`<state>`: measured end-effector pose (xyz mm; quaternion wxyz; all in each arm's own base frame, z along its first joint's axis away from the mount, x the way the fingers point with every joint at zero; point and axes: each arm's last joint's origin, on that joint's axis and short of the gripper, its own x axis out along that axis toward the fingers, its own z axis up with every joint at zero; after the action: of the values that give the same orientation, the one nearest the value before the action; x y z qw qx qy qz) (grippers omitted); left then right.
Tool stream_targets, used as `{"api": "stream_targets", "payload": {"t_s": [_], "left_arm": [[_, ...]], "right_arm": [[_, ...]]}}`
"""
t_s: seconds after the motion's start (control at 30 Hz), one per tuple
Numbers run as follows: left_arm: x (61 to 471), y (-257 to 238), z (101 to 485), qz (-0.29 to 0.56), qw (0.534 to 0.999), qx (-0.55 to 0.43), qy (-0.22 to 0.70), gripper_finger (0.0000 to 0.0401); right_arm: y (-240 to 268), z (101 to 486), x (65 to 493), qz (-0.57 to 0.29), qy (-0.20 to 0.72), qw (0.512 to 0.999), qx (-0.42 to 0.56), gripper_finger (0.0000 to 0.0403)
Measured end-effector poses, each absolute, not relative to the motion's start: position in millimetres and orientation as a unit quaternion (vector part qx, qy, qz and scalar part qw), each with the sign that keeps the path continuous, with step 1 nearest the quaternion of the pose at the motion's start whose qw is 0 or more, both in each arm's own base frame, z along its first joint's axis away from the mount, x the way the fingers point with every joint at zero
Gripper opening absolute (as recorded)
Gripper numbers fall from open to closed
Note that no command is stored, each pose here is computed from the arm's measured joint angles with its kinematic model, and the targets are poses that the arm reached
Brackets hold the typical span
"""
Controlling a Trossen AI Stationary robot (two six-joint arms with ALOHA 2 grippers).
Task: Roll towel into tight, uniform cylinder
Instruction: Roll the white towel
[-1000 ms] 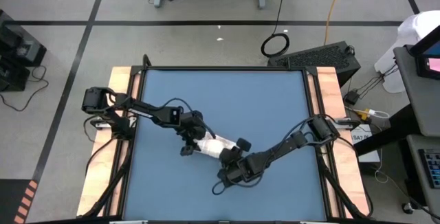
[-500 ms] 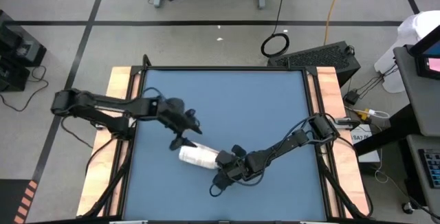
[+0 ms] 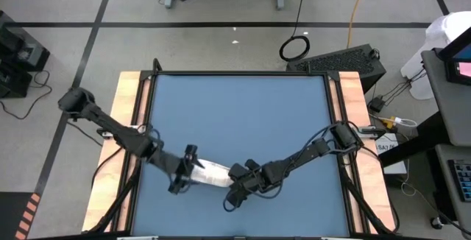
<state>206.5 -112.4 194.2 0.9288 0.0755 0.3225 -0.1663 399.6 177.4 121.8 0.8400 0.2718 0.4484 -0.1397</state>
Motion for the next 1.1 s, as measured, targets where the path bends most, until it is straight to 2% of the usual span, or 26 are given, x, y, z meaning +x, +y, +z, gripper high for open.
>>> {"api": "stream_targets", "payload": {"t_s": [0.23,0.5,0.57,0.67,0.77,0.9,1.0,1.1], "left_arm": [[203.9,-132.4,165.8,-0.112,0.914,0.152,0.358,0.0293],[214.7,-140.6,131.2,-0.107,0.896,0.167,0.397,0.0291],[216.5,-142.5,125.2,-0.117,0.892,0.164,0.404,0.0281],[216.8,-142.3,123.2,-0.113,0.892,0.149,0.412,0.0245],[218.0,-139.6,125.2,-0.120,0.891,0.136,0.416,0.0190],[223.3,-132.2,129.6,-0.151,0.889,0.097,0.421,0.0124],[229.0,-121.6,130.9,-0.177,0.883,0.058,0.432,0.0102],[234.4,-111.1,131.2,-0.188,0.878,0.021,0.439,0.0102]], "right_arm": [[176.5,122.8,402.2,-0.125,0.448,0.839,0.284,0.0107],[176.4,122.6,402.1,-0.125,0.448,0.838,0.283,0.0107],[176.2,122.6,402.1,-0.126,0.448,0.839,0.283,0.0107],[177.5,123.0,401.7,-0.127,0.445,0.842,0.276,0.0112],[182.0,131.0,400.8,-0.103,0.446,0.853,0.250,0.0138],[189.2,148.3,395.5,-0.075,0.457,0.865,0.193,0.0199],[195.3,166.5,388.5,-0.078,0.452,0.877,0.148,0.0244],[205.0,183.8,380.3,-0.082,0.437,0.891,0.096,0.0275]]}}
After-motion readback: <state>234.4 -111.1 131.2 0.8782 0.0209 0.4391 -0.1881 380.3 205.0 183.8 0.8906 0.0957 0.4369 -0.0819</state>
